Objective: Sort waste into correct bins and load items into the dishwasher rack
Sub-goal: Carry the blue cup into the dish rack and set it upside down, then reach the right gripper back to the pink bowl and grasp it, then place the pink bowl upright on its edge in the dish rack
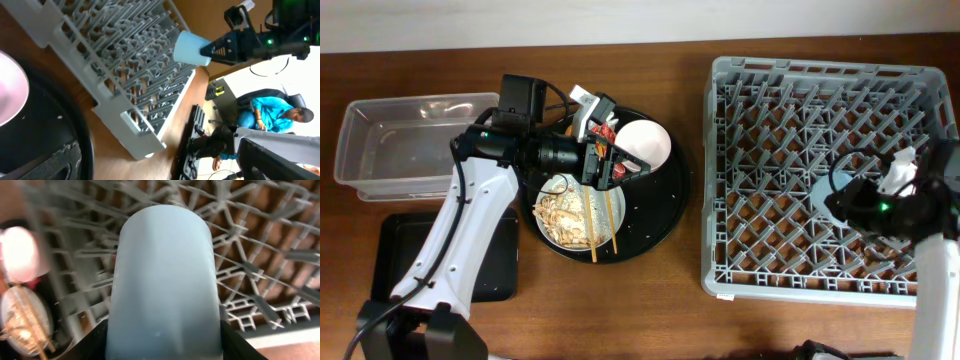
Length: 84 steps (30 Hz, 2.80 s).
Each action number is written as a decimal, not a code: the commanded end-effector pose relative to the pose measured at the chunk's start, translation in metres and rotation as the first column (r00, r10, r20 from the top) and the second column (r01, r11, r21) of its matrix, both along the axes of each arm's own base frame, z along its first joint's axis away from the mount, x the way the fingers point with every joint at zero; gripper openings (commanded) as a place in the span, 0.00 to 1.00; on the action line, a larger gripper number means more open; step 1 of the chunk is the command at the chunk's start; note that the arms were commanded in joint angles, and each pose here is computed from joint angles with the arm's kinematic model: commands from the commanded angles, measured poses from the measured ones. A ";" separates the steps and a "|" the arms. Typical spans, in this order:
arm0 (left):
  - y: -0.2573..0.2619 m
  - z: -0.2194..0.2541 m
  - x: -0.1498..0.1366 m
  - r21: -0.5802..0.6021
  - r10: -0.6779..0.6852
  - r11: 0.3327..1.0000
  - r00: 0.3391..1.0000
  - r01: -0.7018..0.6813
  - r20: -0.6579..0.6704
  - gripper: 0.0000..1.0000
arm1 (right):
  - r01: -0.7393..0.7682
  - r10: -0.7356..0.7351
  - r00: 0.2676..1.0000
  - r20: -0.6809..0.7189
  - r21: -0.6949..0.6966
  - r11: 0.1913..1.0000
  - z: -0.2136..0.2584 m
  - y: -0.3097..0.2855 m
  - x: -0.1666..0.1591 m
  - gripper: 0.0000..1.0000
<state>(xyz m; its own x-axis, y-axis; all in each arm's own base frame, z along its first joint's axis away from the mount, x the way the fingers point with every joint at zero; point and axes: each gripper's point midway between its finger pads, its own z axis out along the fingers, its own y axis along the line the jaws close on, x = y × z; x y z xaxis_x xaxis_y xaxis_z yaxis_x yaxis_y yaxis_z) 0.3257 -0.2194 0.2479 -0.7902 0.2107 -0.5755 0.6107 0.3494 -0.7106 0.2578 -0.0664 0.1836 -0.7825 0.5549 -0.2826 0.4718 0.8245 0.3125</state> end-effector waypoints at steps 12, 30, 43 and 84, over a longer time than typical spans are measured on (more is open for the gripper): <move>0.028 -0.027 0.014 0.219 0.169 0.963 0.985 -0.159 -0.027 0.99 | -0.537 0.543 0.812 0.213 -0.091 0.839 0.091 0.159 0.040 0.95; 0.178 0.066 -0.023 0.410 0.706 0.396 0.558 -0.822 0.437 0.99 | -0.439 0.445 0.895 0.020 -0.123 0.890 -0.139 0.271 0.183 0.17; 0.178 0.066 -0.023 0.410 0.706 0.396 0.558 -0.822 0.437 0.99 | -0.328 0.486 0.817 0.309 -0.444 0.834 0.097 0.195 0.128 0.04; 0.178 0.066 -0.023 0.410 0.706 0.396 0.558 -0.822 0.437 0.99 | -0.148 -0.221 0.964 -0.147 -0.989 0.014 0.014 -0.042 0.151 0.04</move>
<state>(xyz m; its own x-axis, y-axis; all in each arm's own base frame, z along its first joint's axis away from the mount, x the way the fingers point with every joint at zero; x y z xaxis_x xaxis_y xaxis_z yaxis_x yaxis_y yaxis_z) 0.3026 -0.0450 0.3086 -0.6941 -0.1220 -0.7095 -0.0130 0.9875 -0.1570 0.4066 -0.1032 0.1865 -0.9028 -0.0800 -0.4225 0.3878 0.2727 -0.8805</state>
